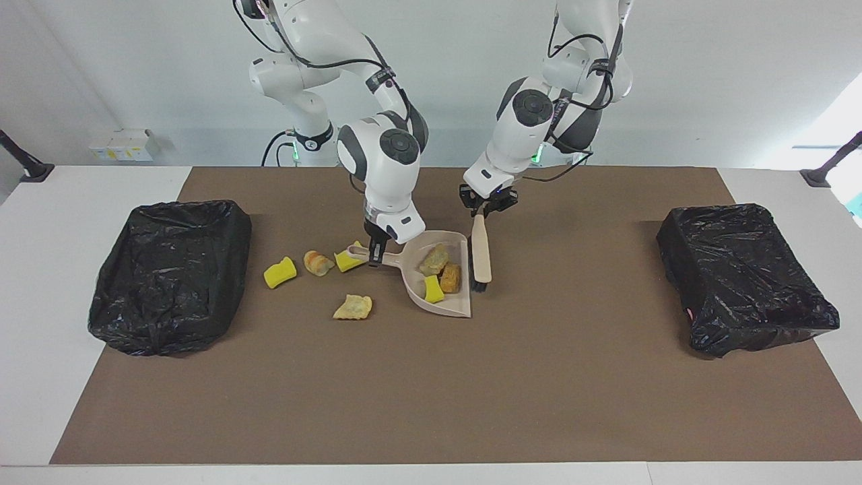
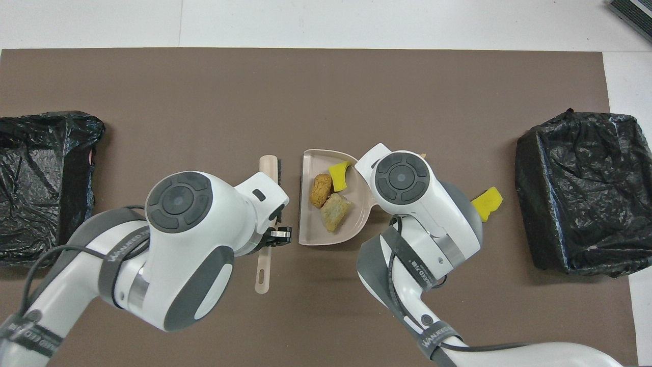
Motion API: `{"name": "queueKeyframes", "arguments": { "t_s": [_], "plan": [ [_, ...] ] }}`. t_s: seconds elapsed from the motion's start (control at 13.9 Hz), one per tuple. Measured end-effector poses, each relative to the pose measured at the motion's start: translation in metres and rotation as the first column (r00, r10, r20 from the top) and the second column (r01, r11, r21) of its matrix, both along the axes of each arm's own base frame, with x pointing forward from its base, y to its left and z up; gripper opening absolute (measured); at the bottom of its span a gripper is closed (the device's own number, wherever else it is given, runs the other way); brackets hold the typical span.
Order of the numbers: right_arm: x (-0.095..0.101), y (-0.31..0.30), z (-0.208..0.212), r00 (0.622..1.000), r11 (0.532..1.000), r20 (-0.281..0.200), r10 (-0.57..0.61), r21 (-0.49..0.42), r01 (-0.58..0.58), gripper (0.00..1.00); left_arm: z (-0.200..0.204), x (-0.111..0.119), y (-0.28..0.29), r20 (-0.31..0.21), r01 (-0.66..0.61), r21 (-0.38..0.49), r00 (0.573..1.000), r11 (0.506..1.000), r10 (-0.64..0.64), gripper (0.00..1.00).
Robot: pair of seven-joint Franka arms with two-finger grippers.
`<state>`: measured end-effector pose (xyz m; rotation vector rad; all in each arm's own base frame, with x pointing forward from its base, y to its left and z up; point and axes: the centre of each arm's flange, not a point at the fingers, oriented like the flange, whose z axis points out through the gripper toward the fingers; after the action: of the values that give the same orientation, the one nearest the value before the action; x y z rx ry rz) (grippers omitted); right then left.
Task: Sweep and dump trash in bin
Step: 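Carry the dustpan to the nearer black bin with the right gripper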
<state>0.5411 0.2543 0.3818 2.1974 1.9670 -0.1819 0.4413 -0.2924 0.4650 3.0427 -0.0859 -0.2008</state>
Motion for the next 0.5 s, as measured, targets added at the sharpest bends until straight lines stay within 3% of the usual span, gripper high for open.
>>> {"name": "queueKeyframes", "arguments": {
  "t_s": [0.22, 0.5],
  "plan": [
    [0.005, -0.011, 0.038, 1.0, 1.0, 0.0, -0.022, -0.008, 0.022, 0.32, 0.029, -0.026, 0.015, -0.033, -0.032, 0.053, 0.999, 0.998, 0.034, 0.26],
    [0.02, -0.057, 0.08, 1.0, 1.0, -0.03, 0.001, 0.015, -0.001, 0.32, 0.018, -0.074, -0.019, -0.039, -0.075, 0.09, 0.996, 0.993, 0.079, 0.26]
  ]
}}
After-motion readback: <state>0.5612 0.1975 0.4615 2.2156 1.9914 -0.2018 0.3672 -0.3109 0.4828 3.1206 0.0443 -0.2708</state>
